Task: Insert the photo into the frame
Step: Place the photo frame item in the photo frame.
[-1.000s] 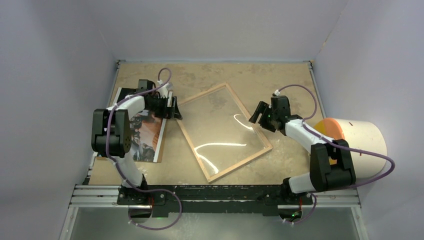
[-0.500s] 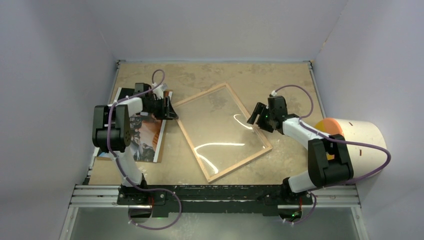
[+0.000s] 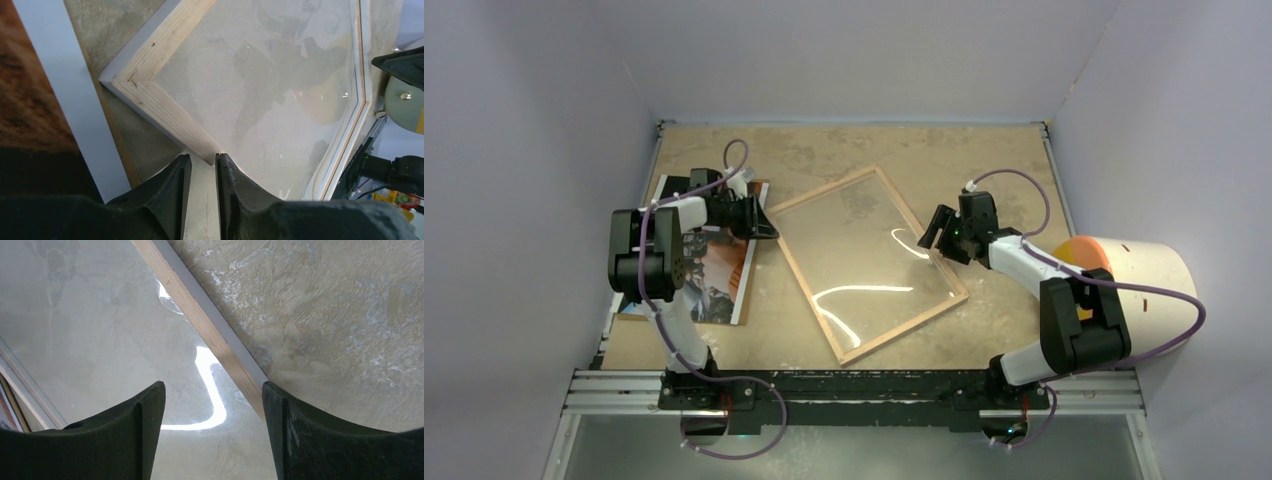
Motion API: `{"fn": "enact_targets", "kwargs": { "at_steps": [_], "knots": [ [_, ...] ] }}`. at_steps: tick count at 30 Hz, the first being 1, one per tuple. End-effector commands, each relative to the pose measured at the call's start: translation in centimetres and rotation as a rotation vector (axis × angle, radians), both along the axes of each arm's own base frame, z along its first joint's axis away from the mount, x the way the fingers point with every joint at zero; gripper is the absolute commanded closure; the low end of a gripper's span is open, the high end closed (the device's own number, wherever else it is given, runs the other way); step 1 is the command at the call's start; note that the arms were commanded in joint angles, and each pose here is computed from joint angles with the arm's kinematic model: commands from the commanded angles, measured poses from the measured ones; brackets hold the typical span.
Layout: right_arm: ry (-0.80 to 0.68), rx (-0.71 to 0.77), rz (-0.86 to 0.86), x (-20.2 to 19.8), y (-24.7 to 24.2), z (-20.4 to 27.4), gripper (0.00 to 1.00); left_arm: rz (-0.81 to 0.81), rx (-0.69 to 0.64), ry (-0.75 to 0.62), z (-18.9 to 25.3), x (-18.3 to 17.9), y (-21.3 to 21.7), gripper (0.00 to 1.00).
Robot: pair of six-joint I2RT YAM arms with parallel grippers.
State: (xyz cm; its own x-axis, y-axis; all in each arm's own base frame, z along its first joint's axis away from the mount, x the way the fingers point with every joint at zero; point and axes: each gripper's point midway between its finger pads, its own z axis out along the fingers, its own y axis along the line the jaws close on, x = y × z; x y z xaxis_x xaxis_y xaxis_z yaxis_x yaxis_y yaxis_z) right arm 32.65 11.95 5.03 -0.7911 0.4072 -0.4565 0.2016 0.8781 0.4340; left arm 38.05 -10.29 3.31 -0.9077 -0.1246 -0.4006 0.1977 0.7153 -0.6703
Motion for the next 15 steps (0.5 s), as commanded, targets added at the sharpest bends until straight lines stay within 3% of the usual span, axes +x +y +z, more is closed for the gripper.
{"fn": "enact_targets", "kwargs": {
  "at_steps": [1, 6, 8, 9, 15],
  "knots": [
    [-0.034, 0.004, -0.007, 0.7, 0.3, 1.0, 0.28, -0.028, -0.084, -0.027, 1.1, -0.2, -0.7, 0.72],
    [-0.035, 0.005, -0.006, 0.7, 0.3, 1.1, 0.28, -0.031, -0.088, -0.018, 1.3, -1.4, 0.0, 0.69],
    [-0.036, 0.009, -0.006, 0.7, 0.4, 1.1, 0.28, -0.028, -0.084, -0.014, 1.2, -1.5, 0.0, 0.51],
    [-0.036, 0.011, -0.005, 0.7, 0.4, 1.1, 0.28, -0.025, -0.085, -0.016, 1.1, -1.4, 0.0, 0.47],
    [-0.032, 0.013, -0.008, 0.5, 0.4, 0.9, 0.29, 0.002, -0.111, -0.035, 1.3, -0.5, -0.2, 0.34]
  ]
}}
